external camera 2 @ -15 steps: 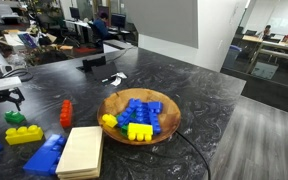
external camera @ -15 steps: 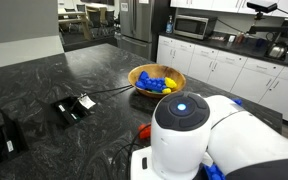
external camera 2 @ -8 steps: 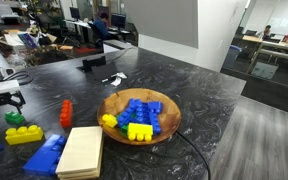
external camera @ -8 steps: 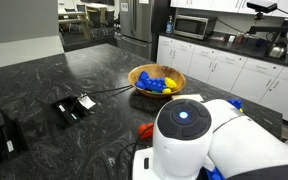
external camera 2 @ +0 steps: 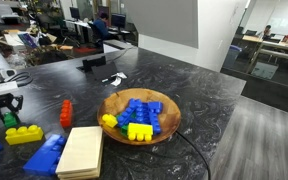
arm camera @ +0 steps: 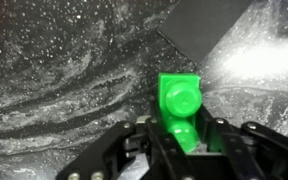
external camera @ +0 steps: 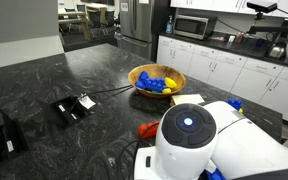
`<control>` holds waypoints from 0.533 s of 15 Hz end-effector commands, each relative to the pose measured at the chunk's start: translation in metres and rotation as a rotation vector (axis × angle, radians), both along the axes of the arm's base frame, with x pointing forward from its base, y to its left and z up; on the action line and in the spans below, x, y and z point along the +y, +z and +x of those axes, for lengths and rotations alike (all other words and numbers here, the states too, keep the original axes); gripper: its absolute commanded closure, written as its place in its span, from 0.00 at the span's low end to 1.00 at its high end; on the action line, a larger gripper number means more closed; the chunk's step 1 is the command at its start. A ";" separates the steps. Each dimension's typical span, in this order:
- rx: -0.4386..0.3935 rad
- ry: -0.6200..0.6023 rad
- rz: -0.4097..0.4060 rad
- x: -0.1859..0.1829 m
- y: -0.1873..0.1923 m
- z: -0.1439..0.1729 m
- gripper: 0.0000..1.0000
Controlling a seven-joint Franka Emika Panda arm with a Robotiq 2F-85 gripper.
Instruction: Pick up the green block from the countertop and put it in the wooden bowl on the right
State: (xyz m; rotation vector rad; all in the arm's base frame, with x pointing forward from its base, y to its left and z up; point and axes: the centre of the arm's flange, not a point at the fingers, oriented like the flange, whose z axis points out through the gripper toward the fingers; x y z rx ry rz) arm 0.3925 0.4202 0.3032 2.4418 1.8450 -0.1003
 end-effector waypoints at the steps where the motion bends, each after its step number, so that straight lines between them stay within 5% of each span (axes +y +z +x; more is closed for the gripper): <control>1: -0.079 -0.020 -0.032 -0.003 0.017 -0.006 0.90; 8: -0.357 -0.121 -0.123 -0.015 0.114 -0.007 0.90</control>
